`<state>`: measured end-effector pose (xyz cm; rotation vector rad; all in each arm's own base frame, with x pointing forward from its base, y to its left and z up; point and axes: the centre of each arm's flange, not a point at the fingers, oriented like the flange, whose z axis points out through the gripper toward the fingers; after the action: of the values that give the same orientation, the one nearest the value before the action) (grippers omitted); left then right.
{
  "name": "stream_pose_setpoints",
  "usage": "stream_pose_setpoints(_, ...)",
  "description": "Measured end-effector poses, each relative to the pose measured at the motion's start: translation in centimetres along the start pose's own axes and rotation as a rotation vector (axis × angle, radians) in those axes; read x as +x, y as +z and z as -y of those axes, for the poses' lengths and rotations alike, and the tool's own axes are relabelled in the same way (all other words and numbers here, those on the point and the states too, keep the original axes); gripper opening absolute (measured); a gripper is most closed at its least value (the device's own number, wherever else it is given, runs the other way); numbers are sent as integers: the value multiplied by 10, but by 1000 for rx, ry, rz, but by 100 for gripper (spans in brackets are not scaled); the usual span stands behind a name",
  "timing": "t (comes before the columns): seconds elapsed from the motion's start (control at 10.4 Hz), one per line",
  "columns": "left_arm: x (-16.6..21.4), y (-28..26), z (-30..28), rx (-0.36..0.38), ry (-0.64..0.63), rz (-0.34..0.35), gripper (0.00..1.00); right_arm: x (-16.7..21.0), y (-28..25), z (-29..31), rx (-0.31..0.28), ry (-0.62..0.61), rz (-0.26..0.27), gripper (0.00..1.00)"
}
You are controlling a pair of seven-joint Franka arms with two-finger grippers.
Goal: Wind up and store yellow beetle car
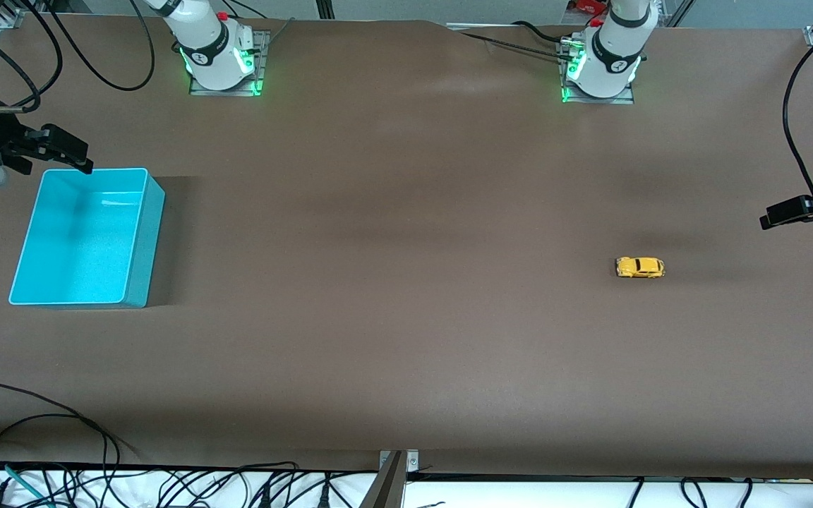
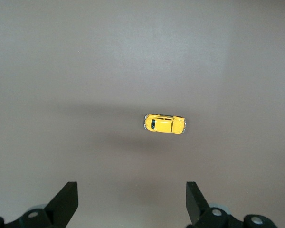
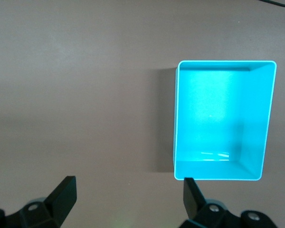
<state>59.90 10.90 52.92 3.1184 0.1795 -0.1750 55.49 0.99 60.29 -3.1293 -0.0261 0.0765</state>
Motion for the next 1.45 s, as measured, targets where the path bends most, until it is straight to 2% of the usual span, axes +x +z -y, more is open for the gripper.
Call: stream_pose_setpoints(1.45, 2, 5, 2, -1, -4, 8, 100, 0, 0, -5, 9, 25, -1, 100)
